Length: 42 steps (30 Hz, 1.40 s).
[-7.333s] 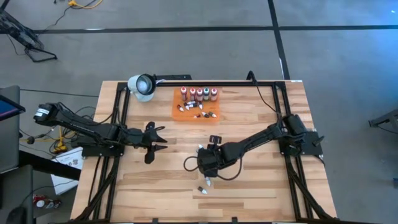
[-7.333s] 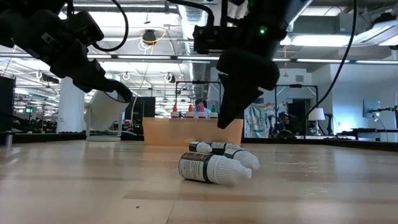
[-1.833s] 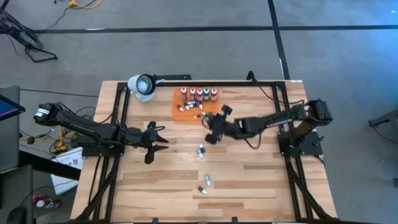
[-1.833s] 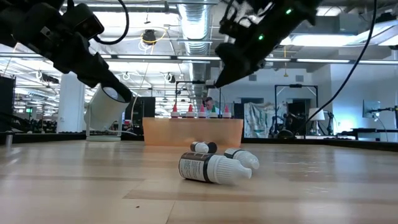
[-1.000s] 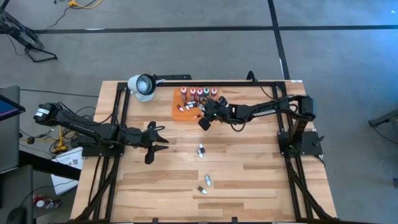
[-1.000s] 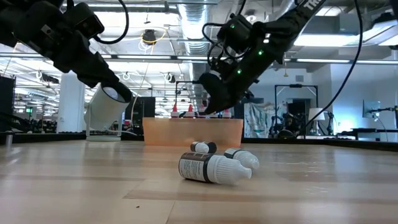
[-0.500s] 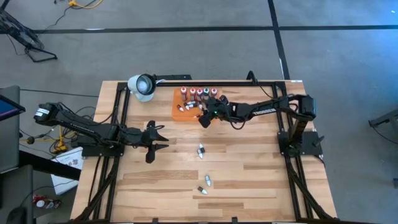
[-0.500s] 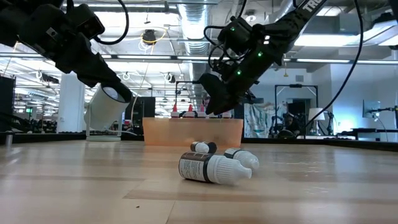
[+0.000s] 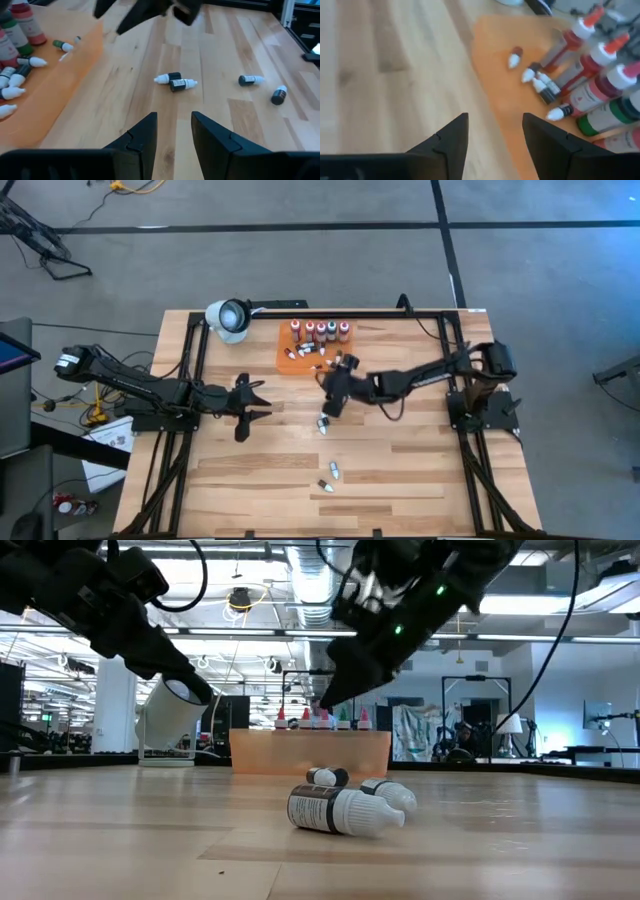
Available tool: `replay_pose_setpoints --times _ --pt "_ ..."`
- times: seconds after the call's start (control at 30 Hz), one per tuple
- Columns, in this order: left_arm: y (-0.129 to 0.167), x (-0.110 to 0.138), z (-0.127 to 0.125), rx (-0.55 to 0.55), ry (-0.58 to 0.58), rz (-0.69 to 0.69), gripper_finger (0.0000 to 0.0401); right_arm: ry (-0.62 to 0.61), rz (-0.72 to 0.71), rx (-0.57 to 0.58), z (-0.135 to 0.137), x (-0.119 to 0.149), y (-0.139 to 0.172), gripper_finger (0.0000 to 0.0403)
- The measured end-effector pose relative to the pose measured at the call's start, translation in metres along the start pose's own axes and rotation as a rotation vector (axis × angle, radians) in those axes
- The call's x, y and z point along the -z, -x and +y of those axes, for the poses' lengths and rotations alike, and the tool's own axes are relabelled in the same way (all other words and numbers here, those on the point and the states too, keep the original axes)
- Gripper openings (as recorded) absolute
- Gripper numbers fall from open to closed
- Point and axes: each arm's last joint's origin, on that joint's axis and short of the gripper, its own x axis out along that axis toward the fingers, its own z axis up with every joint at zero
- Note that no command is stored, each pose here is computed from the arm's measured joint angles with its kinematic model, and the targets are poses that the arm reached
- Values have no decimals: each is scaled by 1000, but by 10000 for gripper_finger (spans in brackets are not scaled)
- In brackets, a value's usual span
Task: Pick & Place food coloring
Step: Put the small green food coloring bottle into the orange bin
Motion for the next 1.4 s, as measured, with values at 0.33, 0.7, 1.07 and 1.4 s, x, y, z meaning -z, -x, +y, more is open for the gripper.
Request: replay_pose_setpoints --times 0.33,0.7,1.07,1.4 --pt "-2 -6 -3 61 8 -55 113 144 63 -70 45 8 60 144" --pt "-39 -9 -22 206 -100 -222 113 203 63 -177 85 22 97 127" --pt "-100 22 -31 210 -107 -53 113 194 48 -194 89 22 103 123" --pt "-142 11 -47 231 -322 51 113 195 51 -193 89 22 103 123"
